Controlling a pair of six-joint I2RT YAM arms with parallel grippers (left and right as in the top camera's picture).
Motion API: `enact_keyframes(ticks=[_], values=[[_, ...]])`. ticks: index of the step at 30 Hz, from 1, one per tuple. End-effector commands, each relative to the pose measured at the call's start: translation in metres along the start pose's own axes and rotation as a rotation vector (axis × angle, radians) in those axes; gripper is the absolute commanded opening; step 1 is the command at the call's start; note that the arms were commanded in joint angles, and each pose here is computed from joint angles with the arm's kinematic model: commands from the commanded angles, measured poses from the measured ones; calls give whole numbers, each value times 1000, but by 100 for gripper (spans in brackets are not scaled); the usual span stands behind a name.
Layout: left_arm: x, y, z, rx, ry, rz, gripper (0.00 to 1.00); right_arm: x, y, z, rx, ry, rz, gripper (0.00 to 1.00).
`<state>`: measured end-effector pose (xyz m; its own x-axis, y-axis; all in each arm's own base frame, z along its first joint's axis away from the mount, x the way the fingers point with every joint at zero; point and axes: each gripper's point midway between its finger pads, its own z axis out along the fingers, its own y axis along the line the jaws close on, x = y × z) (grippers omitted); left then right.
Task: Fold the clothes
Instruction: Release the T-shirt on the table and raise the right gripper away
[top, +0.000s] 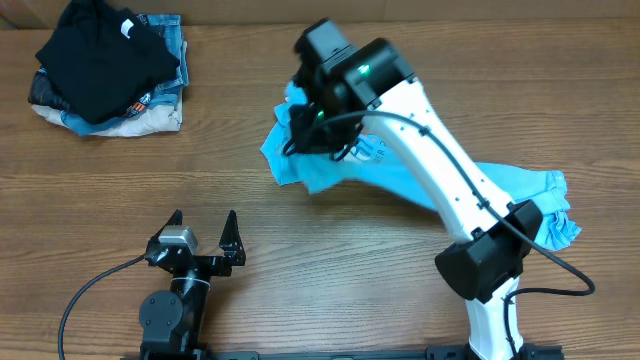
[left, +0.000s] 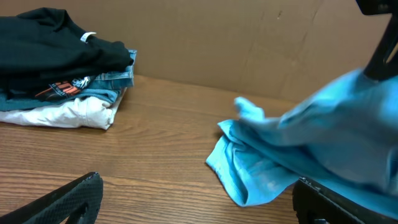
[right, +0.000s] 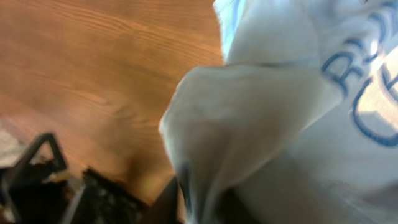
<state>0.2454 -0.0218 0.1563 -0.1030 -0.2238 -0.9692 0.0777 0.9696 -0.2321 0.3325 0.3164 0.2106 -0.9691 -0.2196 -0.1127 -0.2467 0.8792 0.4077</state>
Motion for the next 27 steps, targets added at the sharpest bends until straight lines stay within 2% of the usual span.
enact_keyframes(ticks=[1,2,6,7,10,18,23,25,26,27], values=[[0,3,0,-15,-9,19,100,4,12,-12,-7,-26,-29,60],[0,3,0,-15,-9,19,100,5,8,-13,12,-27,-26,71],[0,3,0,-15,-8,19,100,-1,-32,-20,171,-53,20,78],[0,3,0,-15,-8,19,100,-3,-59,-30,246,-59,73,79],[0,3,0,-15,-9,19,100,-4,-106,-53,336,-75,203,79],[0,3,0,-15,-8,19,100,-11,-200,-140,296,-245,489,79],[0,1,0,-1,-7,1,100,9,-236,-208,283,-407,611,79],[-1,0,0,4,-11,-29,100,18,-238,-228,265,-454,604,79],[-3,-1,0,7,-21,-51,100,23,-239,-238,265,-479,595,82],[-7,-2,0,14,-34,-76,100,27,-240,-246,268,-498,587,100]])
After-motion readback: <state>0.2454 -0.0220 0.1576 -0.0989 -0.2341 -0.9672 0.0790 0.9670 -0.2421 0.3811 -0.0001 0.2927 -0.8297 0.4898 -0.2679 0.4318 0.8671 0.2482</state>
